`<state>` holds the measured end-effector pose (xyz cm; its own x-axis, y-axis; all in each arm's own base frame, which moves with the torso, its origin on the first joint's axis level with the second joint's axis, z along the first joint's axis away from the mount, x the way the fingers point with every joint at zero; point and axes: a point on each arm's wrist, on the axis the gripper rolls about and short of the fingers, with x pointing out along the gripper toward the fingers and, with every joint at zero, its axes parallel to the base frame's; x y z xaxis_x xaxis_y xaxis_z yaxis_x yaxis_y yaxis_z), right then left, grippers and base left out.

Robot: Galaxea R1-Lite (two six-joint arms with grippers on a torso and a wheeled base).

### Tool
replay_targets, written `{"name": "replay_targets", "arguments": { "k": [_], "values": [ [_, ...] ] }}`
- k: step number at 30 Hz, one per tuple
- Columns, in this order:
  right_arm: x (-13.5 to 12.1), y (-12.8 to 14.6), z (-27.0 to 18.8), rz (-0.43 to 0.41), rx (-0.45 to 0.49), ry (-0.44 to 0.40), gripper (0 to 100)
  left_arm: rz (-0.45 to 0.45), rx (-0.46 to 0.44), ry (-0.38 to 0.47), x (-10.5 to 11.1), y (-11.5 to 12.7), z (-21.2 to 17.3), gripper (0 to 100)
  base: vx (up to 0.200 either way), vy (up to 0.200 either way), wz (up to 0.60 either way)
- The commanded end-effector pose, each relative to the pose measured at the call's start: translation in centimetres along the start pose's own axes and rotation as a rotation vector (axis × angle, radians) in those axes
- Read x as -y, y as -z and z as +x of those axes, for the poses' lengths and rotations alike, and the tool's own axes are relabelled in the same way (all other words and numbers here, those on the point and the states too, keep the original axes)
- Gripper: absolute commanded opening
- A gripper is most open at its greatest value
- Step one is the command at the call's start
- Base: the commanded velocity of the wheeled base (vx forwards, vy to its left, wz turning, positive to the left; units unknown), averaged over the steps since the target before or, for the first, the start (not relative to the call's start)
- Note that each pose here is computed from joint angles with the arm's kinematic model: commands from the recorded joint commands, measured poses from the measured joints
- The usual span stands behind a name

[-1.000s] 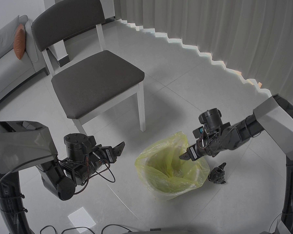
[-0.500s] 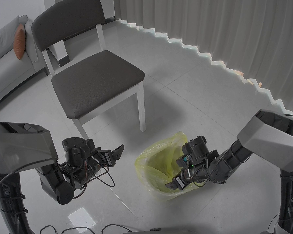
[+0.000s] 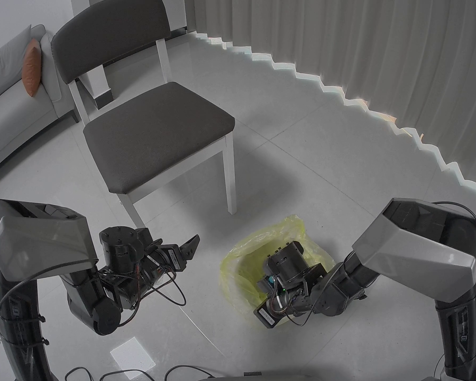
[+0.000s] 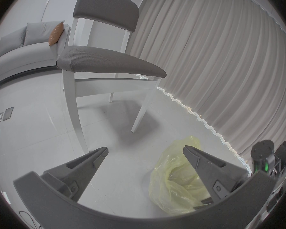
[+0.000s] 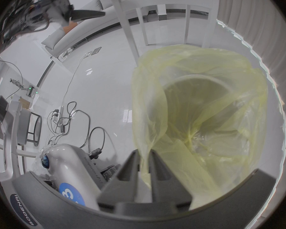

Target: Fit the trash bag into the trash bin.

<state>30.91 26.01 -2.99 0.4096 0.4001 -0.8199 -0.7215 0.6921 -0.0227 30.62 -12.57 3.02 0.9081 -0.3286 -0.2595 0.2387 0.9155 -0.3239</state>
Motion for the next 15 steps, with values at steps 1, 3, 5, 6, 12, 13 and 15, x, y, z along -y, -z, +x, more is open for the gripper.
{"name": "replay_targets", "arguments": {
  "k": [1,3,5,6,12,13,15],
  "values": [
    [-1.9,0.4,-0.1,-0.018,-0.017,-0.027,0,0.000,-0.007,-0.002,-0.1,0.3,0.0,100,0.000,0.000,0.00],
    [-3.2,0.7,-0.1,-0.035,-0.033,-0.045,0,0.000,-0.012,0.000,-0.2,0.5,-0.2,100,0.000,0.000,0.00],
    [-3.5,0.6,0.1,-0.040,-0.035,-0.047,0,0.000,-0.012,0.000,-0.2,0.6,-0.2,100,0.000,0.000,0.00],
    [-3.5,0.7,0.5,-0.040,-0.040,-0.046,0,0.000,-0.014,-0.001,-0.3,0.7,-0.1,100,0.000,0.000,0.00],
    [-2.6,0.6,3.2,-0.022,-0.048,-0.029,0,0.001,-0.018,0.002,-0.3,1.3,0.2,100,0.000,0.000,0.00],
    [-2.5,0.2,3.2,-0.021,-0.042,-0.027,0,0.002,-0.019,0.004,-0.3,1.4,0.3,100,0.000,0.000,0.00],
    [-2.3,-0.2,3.4,-0.019,-0.059,-0.025,0,0.002,-0.021,0.001,-0.3,1.6,0.5,100,0.000,0.000,0.00]
  ]
}}
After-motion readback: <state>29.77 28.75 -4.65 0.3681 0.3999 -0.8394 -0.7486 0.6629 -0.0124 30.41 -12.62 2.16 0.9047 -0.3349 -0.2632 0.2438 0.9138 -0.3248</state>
